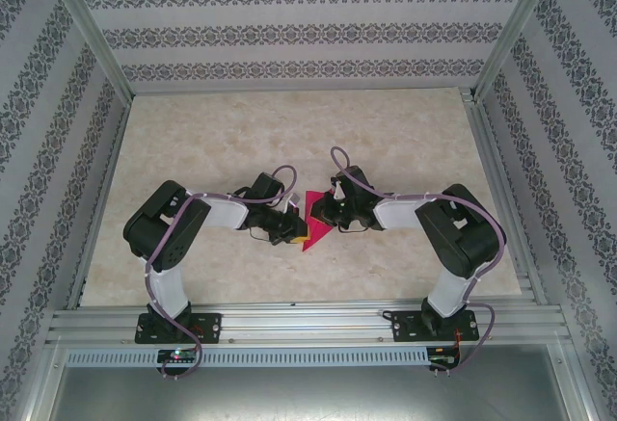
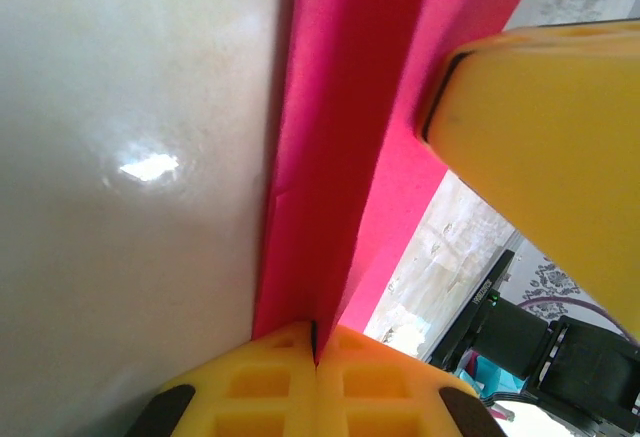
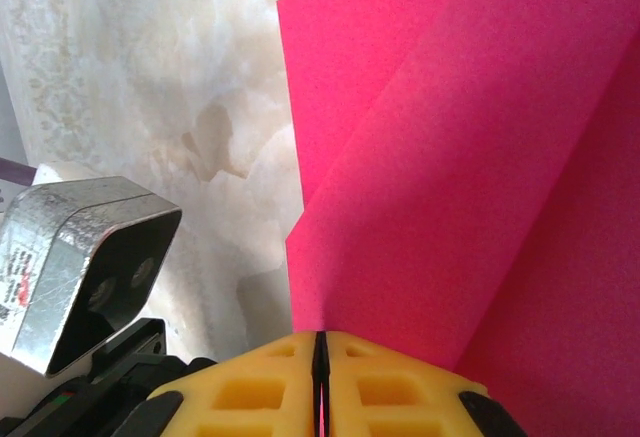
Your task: Fold a paper plane with a square sheet of paper (pick it up from the middle)
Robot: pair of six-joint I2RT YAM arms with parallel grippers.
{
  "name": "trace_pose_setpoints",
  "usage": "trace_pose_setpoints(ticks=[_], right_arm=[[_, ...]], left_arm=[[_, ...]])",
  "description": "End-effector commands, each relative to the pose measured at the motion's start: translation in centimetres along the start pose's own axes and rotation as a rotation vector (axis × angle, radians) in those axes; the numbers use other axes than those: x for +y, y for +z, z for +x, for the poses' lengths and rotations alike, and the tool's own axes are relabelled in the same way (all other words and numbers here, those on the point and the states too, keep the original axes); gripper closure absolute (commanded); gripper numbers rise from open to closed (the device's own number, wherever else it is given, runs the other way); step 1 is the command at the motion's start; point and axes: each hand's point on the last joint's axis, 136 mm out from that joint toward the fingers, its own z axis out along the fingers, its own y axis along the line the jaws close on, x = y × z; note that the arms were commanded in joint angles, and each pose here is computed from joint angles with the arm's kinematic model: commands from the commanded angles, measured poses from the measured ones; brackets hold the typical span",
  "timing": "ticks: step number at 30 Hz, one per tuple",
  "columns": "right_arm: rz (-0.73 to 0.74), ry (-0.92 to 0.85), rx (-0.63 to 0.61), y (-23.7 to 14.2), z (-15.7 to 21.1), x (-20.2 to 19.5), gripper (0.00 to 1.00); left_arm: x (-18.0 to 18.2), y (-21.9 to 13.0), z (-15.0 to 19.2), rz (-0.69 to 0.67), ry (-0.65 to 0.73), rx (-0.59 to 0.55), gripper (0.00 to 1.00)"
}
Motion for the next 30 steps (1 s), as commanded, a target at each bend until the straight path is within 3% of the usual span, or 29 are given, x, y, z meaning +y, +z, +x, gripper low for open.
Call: trace_pose_setpoints(ticks=[1,11,21,30], right_arm=[[-0.013,0.005,-0.003,0.4,-0.8,0.2,0.88],[0.023,0.026,0.012,1.0,-0.6,-1.2,0.88],[0.061,0.054,0.046,1.7,0.4,-3.1,0.88],[0.069,0.053,0.057,2.0,0.7,-3.4,0.88]], left_arm=[[3.2,0.6,0.7,-0.077,-0.082,0.016,0.98],[4.1,0.5,0.9,-0.120,-0.091,0.018,0.97],[3.2,-0.5,1.6,-0.117,-0.045,0.013,0.79],[1.8,-1.4,1.8,-0.111,0.001,0.000,0.79]])
